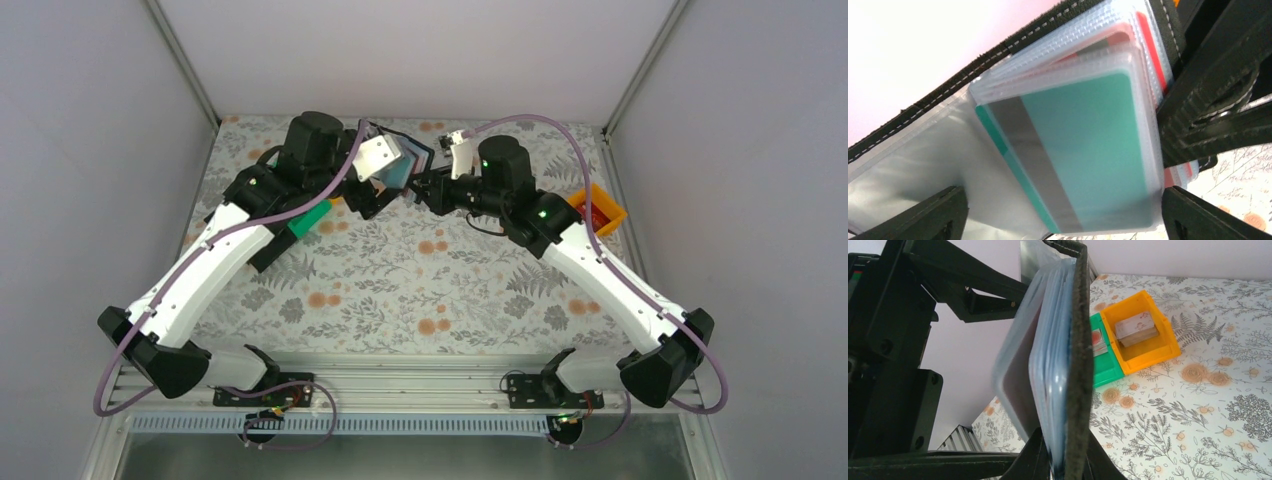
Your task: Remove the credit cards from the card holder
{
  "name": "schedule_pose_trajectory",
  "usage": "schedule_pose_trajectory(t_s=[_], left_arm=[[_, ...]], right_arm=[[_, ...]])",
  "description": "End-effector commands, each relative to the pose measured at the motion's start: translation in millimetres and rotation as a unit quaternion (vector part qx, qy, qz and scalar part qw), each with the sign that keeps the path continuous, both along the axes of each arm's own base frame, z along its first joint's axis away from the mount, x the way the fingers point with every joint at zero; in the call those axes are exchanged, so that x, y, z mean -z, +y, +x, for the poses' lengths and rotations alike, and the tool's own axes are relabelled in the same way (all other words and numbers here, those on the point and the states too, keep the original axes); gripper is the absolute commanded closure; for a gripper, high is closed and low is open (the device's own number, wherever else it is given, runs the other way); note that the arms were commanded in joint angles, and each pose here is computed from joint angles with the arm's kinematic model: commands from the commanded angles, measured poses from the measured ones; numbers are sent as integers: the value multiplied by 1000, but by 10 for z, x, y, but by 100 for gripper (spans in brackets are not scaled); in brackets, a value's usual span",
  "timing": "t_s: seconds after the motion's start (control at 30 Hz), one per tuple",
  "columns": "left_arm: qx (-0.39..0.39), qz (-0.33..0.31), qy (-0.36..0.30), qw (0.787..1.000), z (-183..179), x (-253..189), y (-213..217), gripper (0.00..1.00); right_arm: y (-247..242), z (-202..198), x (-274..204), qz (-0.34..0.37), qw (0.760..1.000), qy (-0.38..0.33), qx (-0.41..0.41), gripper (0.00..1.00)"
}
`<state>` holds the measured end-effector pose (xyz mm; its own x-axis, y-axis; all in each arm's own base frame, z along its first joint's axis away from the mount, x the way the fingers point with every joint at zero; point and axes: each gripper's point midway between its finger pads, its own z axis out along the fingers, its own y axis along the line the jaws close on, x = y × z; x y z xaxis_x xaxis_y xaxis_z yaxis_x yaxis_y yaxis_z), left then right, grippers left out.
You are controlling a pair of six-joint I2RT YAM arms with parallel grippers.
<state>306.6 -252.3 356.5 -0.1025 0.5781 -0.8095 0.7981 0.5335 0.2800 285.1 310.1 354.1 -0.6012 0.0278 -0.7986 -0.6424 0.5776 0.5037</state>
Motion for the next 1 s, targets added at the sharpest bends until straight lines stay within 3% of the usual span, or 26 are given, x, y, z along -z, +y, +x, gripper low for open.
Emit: schedule_pose_trajectory(t_s=[0.0, 0.2, 0.4, 0.97], left_arm=[[15, -3, -9, 1000, -74, -108, 46, 1], [47, 36, -25, 998, -203, -8, 114, 0], [23, 71, -16, 997, -74, 104, 138, 2], [53, 51, 6, 997, -90, 93, -38, 0]], right_arm=[[-5, -142, -252, 23, 999, -31, -21, 96], [-21, -123, -271, 30, 999, -21, -21, 96], [30, -132, -300, 41, 998, -8, -39, 96], [30, -166, -330, 48, 998, -8, -46, 96]])
